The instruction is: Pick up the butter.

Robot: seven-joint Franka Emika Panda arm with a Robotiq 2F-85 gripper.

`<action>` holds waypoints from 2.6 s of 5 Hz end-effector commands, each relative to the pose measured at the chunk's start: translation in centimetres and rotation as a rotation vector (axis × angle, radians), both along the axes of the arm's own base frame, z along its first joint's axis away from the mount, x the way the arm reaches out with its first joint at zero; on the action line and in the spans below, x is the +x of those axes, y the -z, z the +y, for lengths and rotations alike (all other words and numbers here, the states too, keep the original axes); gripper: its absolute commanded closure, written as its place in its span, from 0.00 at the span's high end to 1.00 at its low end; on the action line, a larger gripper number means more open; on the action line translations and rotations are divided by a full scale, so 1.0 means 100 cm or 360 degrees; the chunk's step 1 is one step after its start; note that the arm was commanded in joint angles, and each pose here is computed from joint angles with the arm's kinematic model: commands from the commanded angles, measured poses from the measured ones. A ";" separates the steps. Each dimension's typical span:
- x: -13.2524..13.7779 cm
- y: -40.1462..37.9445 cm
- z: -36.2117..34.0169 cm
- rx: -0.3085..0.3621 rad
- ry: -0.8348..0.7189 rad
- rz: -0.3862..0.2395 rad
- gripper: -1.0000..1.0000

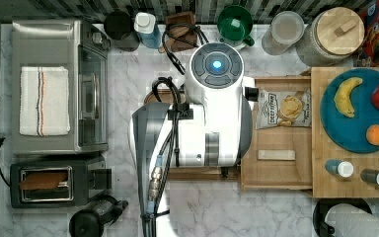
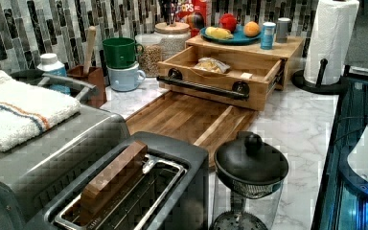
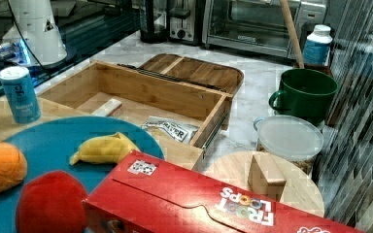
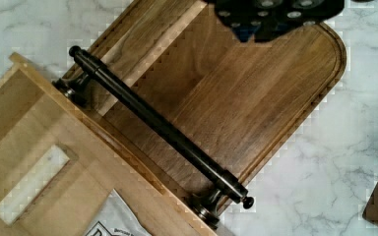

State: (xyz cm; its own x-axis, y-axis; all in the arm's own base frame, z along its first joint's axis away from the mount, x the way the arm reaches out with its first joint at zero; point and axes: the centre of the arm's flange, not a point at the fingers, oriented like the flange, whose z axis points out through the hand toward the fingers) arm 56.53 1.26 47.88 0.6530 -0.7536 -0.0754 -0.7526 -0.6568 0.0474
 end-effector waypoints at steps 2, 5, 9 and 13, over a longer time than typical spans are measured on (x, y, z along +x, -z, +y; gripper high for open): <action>0.004 0.008 0.008 0.0004 0.0082 0.0029 0.00; -0.031 0.010 -0.089 0.0097 0.0142 0.0008 0.00; -0.067 0.000 -0.200 -0.0040 0.0630 -0.0003 0.00; -0.088 0.070 -0.224 -0.0143 0.0947 0.0050 1.00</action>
State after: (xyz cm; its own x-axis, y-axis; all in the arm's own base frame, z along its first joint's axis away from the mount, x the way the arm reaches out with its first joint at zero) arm 49.21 -22.68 43.24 0.1543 -0.9876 0.0274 -0.9870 -0.1529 0.0491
